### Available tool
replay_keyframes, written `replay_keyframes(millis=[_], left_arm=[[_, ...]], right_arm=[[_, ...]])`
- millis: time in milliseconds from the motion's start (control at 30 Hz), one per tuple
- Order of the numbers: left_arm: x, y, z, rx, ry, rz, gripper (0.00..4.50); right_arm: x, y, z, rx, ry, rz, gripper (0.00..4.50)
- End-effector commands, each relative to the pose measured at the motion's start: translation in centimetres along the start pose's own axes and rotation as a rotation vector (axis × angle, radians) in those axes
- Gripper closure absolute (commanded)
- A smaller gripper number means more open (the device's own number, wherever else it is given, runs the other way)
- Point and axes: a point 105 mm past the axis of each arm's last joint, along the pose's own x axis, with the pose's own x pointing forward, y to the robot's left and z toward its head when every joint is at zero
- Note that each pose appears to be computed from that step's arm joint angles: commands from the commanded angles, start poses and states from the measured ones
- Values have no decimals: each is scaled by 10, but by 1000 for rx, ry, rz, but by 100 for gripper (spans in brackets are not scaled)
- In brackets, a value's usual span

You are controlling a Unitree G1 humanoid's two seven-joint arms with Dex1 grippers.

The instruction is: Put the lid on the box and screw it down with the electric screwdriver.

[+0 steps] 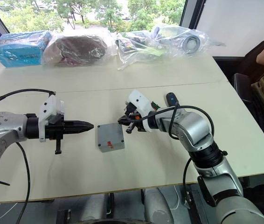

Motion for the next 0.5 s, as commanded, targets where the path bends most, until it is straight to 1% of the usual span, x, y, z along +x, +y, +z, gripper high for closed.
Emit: replay_keyframes(millis=[33, 300, 367, 400, 500], left_arm=[[-1, -2, 9, 50, -13, 5, 450], [0, -3, 9, 46, -15, 7, 450], [0, -4, 9, 44, -16, 4, 450], [1, -5, 9, 44, -17, 3, 450], [1, -6, 9, 41, -20, 0, 450]], right_arm=[[-2, 1, 12, -52, -28, 1, 446], [4, 4, 5, -61, -6, 23, 446], [4, 5, 4, -60, -4, 33, 394], [4, 6, 4, -60, -5, 38, 377], [3, 6, 6, -65, -7, 43, 243]])
